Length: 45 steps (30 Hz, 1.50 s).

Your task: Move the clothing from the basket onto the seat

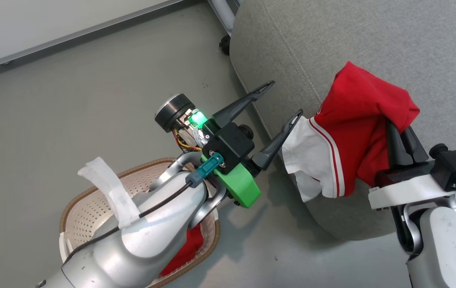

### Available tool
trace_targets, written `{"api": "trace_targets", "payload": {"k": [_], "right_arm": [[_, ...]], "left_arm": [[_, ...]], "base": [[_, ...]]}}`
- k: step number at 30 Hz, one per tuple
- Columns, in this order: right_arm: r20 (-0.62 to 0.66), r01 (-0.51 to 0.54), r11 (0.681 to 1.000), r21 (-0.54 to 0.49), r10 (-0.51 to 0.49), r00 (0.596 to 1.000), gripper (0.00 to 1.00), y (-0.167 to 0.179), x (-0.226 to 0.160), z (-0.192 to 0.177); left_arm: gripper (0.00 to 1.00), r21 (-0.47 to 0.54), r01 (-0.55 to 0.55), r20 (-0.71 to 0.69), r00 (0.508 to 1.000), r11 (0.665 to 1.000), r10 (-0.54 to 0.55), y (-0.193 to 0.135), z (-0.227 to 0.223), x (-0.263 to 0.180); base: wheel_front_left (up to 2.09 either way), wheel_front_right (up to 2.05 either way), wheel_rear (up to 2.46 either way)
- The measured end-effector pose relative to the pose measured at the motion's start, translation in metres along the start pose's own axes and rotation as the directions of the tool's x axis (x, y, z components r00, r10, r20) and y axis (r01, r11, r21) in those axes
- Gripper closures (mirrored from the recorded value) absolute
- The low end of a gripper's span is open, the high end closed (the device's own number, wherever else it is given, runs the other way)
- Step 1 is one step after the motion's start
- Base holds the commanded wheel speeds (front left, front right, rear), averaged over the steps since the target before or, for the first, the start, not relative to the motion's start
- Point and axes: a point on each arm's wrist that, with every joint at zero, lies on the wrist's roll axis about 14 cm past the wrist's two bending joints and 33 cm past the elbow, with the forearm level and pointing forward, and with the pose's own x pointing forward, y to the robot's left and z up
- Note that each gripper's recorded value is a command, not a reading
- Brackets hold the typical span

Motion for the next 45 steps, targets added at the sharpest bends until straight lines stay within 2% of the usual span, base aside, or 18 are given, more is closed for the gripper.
{"api": "trace_targets", "payload": {"k": [9, 16, 27, 34, 45], "right_arm": [[0.01, 0.022, 1.0, -0.017, -0.022, 1.0, 1.0, -0.008, 0.005, 0.002], [0.132, 0.027, 0.997, -0.075, -0.017, 0.991, 1.0, -0.011, 0.051, 0.035], [0.31, 0.079, 0.974, -0.211, -0.01, 0.951, 1.0, -0.031, 0.135, 0.082], [0.349, 0.122, 0.955, -0.272, -0.02, 0.937, 1.0, -0.05, 0.183, 0.085], [0.31, 0.171, 0.931, -0.323, -0.067, 0.948, 1.0, -0.075, 0.229, 0.055]], "left_arm": [[0.0, -0.045, -0.001, -0.033, 0.999, 0.999, 0.0, 0.001, -0.02, -0.001], [0.0, -0.061, -0.02, -0.041, 0.999, 0.998, 0.017, 0.016, -0.033, -0.003], [0.0, -0.057, -0.066, -0.075, 0.995, 0.996, 0.061, 0.058, -0.073, -0.012], [0.0, -0.071, -0.105, -0.091, 0.991, 0.992, 0.098, 0.083, -0.102, -0.021], [0.0, -0.114, -0.125, -0.129, 0.985, 0.986, 0.11, 0.095, -0.145, -0.033]], "base": [[0.0, 0.0, 0.0], [0.0, 0.0, 0.0], [0.0, 0.0, 0.0], [0.0, 0.0, 0.0], [0.0, 0.0, 0.0]]}}
